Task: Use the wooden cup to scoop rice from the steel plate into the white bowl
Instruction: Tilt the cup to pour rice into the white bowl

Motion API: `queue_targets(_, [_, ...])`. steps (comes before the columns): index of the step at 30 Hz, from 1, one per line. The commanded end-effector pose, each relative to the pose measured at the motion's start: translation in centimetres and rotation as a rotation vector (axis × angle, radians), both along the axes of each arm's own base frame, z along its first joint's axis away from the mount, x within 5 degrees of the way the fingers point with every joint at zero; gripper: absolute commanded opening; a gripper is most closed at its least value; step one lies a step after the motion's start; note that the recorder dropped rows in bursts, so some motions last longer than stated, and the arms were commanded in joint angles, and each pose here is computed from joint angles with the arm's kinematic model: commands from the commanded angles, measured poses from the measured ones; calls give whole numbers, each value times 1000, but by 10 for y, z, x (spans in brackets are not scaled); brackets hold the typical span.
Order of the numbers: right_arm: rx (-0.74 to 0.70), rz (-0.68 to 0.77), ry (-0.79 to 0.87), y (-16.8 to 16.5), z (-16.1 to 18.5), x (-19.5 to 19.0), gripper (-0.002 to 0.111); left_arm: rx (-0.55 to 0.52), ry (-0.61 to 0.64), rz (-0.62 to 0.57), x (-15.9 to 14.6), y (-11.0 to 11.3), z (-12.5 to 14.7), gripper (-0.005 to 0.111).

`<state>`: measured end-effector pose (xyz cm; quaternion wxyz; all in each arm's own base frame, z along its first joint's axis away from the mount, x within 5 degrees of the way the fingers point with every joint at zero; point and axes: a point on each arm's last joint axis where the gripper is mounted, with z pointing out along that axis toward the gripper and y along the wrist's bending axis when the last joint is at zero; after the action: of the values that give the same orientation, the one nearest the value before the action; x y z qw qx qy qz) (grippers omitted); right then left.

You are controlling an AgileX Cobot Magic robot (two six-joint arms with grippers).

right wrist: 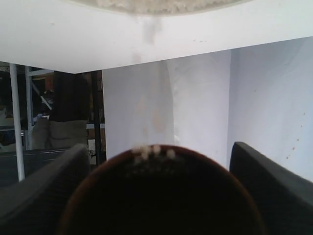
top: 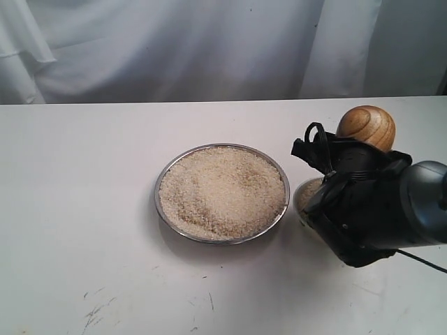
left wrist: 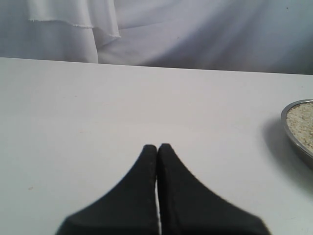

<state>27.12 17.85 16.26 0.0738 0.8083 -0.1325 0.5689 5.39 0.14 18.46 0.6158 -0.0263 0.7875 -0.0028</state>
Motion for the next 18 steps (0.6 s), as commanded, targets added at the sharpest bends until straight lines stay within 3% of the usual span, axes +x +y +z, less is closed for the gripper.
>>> queue_targets(1, [1,4,-37,3,6,-2,0,-2,-13,2,0,0,0,0])
queue_targets(11, [0,7,-34,3,6,-2,0,-2,-13,2,0,0,0,0])
queue_targets(18, [136,-35,-34,-1,3,2,0,-2,-13,2,0,0,0,0])
